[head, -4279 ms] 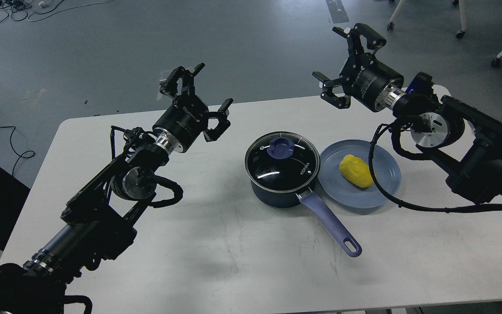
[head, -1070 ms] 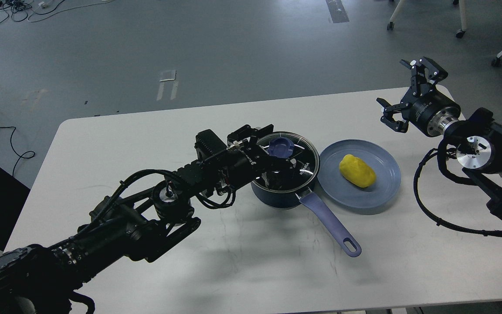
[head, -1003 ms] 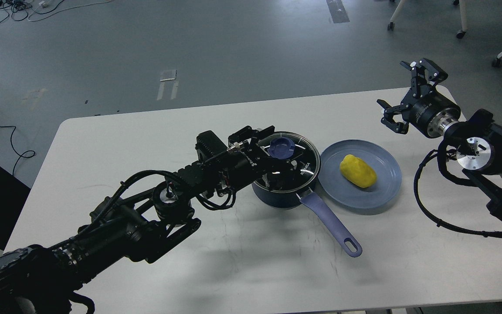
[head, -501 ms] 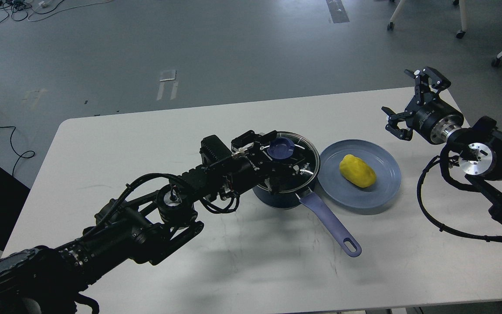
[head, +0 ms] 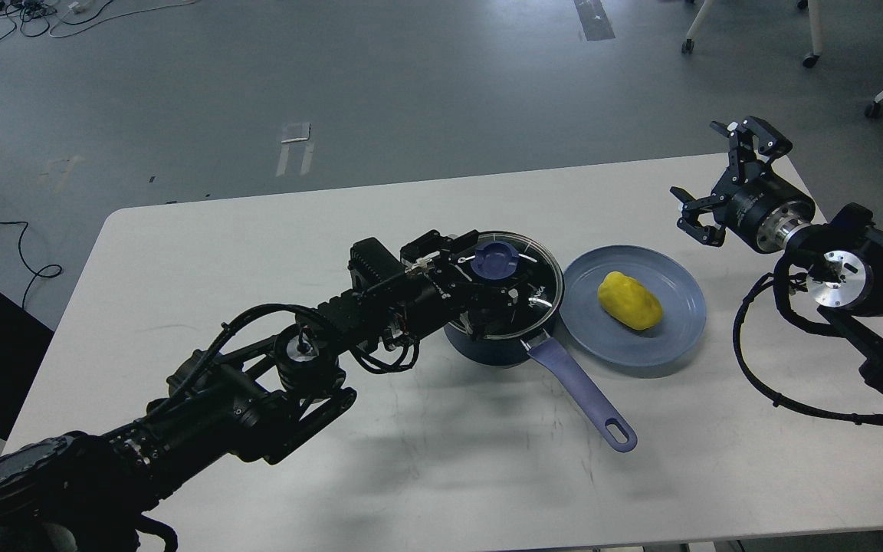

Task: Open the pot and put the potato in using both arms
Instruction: 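Close the left gripper on the lid knob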

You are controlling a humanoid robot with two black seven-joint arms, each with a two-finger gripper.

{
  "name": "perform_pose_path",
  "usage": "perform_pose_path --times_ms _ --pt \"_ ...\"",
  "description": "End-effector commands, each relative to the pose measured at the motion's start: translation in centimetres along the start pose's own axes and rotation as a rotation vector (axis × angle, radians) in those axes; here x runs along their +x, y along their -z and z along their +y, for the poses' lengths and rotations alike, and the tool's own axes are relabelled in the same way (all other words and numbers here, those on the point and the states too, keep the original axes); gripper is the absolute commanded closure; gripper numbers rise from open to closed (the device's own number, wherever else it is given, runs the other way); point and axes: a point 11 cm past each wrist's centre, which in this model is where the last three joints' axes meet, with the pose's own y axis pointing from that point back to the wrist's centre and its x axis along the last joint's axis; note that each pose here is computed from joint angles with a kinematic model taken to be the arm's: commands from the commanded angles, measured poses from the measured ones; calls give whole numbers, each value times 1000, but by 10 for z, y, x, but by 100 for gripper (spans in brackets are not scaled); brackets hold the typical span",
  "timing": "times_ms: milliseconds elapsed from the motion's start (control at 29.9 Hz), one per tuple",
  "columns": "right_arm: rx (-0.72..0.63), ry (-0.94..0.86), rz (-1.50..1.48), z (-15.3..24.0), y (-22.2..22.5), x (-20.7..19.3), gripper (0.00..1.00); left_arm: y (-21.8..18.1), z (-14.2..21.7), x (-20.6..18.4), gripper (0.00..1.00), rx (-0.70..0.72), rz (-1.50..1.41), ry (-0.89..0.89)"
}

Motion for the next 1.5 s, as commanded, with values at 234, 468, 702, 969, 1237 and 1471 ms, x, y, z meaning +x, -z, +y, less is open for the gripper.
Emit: perform_pose_path --times_ms 234,468,702,969,1237,1471 --pt "-2 1 1 0 -1 -1 0 -3 -3 1 2 -6 4 -4" --pt "-3 4 0 -1 -1 -2 0 -2 -3 0 3 0 7 -2" --pt "-5 3 1 -1 -2 -2 0 3 -1 -3 13 11 10 6" --pt "-4 4 0 -1 -3 -2 0 2 -1 -5 21 -6 8 16" --pt "-6 4 -2 -1 -4 -2 0 -1 -1 -7 22 -17 13 22" --pt "-6 4 -2 -1 -4 -2 0 -3 -1 -5 29 -29 6 -7"
